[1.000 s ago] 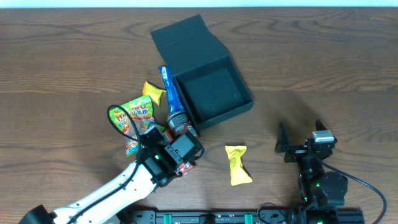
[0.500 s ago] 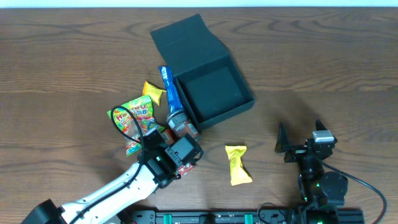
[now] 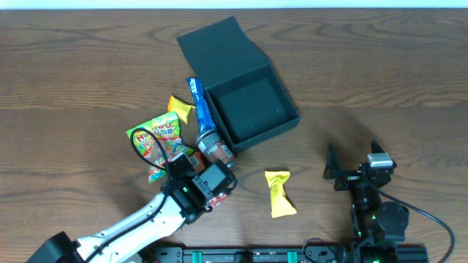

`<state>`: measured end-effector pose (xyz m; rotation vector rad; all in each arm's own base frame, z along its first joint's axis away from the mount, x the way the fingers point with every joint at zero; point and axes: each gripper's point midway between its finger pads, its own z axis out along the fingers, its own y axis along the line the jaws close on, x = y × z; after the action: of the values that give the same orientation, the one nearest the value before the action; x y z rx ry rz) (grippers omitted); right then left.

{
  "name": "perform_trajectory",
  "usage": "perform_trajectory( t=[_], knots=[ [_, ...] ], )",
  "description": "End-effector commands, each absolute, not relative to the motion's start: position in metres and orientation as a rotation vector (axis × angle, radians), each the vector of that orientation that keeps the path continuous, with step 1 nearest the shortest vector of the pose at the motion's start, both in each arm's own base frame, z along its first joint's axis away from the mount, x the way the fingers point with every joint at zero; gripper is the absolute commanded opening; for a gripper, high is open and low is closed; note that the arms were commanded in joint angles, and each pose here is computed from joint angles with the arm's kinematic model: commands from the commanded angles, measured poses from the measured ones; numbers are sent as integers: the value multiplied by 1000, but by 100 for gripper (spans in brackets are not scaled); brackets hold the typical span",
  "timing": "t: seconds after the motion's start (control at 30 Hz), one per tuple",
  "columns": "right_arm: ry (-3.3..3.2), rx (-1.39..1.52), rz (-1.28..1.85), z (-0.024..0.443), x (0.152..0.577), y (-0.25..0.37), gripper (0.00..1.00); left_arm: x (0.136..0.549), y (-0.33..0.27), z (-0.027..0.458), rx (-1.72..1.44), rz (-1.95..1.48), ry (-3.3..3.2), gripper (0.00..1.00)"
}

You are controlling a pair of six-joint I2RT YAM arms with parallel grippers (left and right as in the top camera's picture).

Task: Pack container
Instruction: 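Close the left gripper on the red-orange carton and lift it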

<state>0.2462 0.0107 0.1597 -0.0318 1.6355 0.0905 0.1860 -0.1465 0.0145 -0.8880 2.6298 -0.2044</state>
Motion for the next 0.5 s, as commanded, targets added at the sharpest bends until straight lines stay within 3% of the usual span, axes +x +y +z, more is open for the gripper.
perform_trajectory(
  t=[0.0,0.03,0.33,0.47],
  knots=[
    [1640,-26,69,158,246,7,99,186,-139,11,-876,-158,2620,98],
    [1640,-26,69,158,246,7,99,186,-138,10,-876,-156,2621,100],
    [1640,-26,69,158,246,7,99,184,-137,9,-872,-151,2628,67],
    [1640,-26,69,158,246,7,99,183,-136,8,-859,-138,2636,64]
  ],
)
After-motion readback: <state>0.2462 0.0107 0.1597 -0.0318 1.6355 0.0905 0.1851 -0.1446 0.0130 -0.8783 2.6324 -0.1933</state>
